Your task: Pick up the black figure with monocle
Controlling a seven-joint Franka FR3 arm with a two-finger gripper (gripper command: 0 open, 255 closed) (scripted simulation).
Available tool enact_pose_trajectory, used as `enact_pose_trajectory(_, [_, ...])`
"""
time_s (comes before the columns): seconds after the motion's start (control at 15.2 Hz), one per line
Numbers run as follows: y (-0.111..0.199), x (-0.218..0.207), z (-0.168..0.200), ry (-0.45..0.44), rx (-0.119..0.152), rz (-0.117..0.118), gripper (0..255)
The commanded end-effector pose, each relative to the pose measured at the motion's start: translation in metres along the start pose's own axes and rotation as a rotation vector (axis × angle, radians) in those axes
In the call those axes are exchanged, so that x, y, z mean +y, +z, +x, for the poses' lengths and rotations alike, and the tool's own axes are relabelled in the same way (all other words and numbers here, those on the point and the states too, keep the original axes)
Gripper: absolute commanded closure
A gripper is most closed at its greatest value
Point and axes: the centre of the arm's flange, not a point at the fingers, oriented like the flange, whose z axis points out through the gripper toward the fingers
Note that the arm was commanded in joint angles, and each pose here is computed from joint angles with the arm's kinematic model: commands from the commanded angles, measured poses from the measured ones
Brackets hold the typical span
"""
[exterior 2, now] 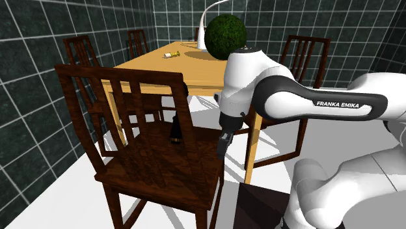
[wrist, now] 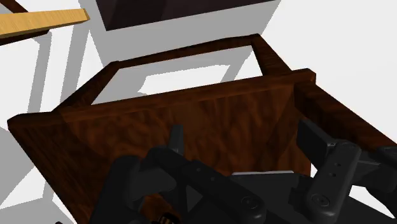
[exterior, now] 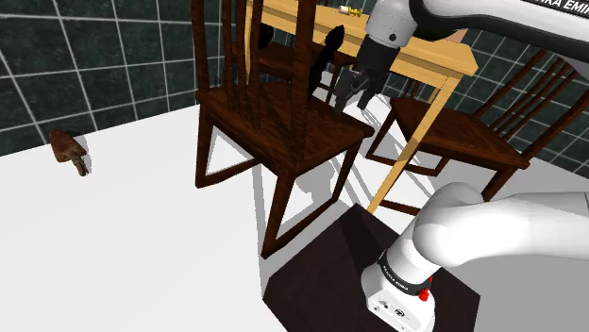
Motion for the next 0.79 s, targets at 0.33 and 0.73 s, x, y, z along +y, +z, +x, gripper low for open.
enact_pose_trajectory(0.33, [0.007, 0.011, 0.051, 0.152, 0.085, -0.009, 0])
enact_pose_trajectory(0.73, [0.009, 0.033, 0.11, 0.335, 0.187, -0.019, 0])
